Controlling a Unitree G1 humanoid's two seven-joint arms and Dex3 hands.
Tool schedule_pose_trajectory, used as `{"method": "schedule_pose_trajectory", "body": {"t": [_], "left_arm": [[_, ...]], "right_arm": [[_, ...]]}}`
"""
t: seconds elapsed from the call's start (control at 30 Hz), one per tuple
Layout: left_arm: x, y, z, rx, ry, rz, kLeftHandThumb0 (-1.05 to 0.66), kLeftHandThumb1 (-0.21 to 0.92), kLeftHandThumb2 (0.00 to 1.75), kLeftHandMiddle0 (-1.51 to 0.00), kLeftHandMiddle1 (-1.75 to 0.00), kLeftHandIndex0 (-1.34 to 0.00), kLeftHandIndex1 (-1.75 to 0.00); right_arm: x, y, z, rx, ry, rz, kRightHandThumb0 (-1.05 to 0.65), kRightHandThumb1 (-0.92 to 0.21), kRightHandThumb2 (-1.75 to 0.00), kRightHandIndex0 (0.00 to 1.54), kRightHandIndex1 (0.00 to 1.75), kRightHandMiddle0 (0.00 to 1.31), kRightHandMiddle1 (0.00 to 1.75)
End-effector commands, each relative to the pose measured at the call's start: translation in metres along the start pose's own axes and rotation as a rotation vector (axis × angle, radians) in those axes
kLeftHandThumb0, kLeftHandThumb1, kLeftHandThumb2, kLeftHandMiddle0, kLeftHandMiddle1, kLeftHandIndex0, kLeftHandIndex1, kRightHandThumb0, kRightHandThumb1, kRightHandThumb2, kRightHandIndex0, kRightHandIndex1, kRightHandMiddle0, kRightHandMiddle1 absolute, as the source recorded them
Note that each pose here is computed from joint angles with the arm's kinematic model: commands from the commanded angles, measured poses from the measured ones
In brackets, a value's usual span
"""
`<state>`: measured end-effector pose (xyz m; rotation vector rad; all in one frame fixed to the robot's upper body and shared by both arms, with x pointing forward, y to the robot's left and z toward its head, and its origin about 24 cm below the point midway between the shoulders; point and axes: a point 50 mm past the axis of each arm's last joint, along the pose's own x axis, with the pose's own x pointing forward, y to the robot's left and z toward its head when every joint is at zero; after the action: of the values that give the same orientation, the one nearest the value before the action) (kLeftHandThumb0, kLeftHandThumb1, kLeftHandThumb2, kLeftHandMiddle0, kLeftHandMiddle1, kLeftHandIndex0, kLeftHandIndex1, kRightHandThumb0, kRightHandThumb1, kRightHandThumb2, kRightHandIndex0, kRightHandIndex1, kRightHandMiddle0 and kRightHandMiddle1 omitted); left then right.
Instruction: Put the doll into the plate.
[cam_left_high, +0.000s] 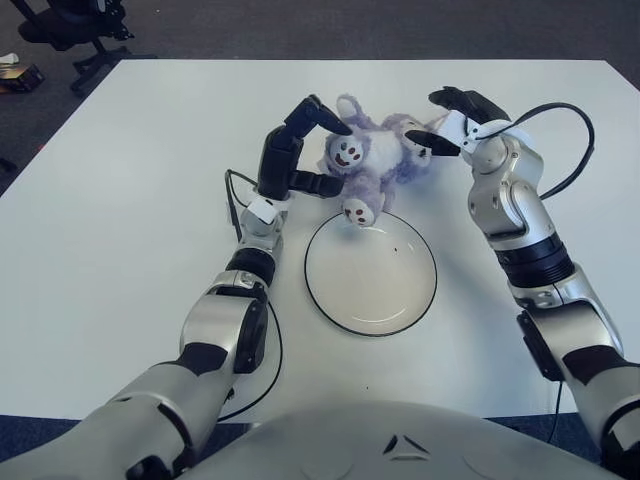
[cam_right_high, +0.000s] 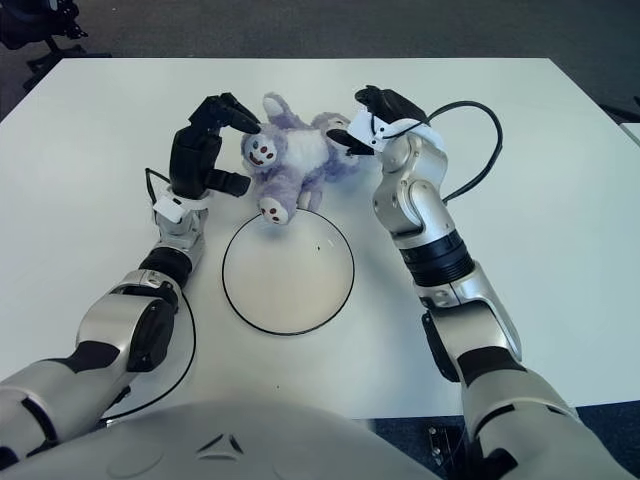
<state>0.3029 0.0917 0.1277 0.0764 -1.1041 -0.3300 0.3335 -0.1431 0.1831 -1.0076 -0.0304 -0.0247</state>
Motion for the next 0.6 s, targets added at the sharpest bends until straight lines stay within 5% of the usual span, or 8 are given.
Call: {"method": "schedule_pose_trajectory", "body": {"t": [0.0,0.57], "left_arm": [[-0.021,-0.002,-0.005,-0.007,0.095,0.002,0.00,0.78,0.50,-0.40,-1.58,-0.52,-1.27],[-0.021,-0.005,-0.007,-0.014,0.110,0.000,0.00,0.79,0.49,-0.38,-1.60,-0.54,-1.26]], "right_arm": [[-0.004,-0.007,-0.002,0.067,-0.029,-0.076,-0.73,-0.92,-0.52,0.47,0.02,0.30,0.02],[-0.010,-0.032,-0.010,0.095,-0.101,-0.204,-0.63,-0.92,-0.39,0.51,0.02,0.35,0.03]]}}
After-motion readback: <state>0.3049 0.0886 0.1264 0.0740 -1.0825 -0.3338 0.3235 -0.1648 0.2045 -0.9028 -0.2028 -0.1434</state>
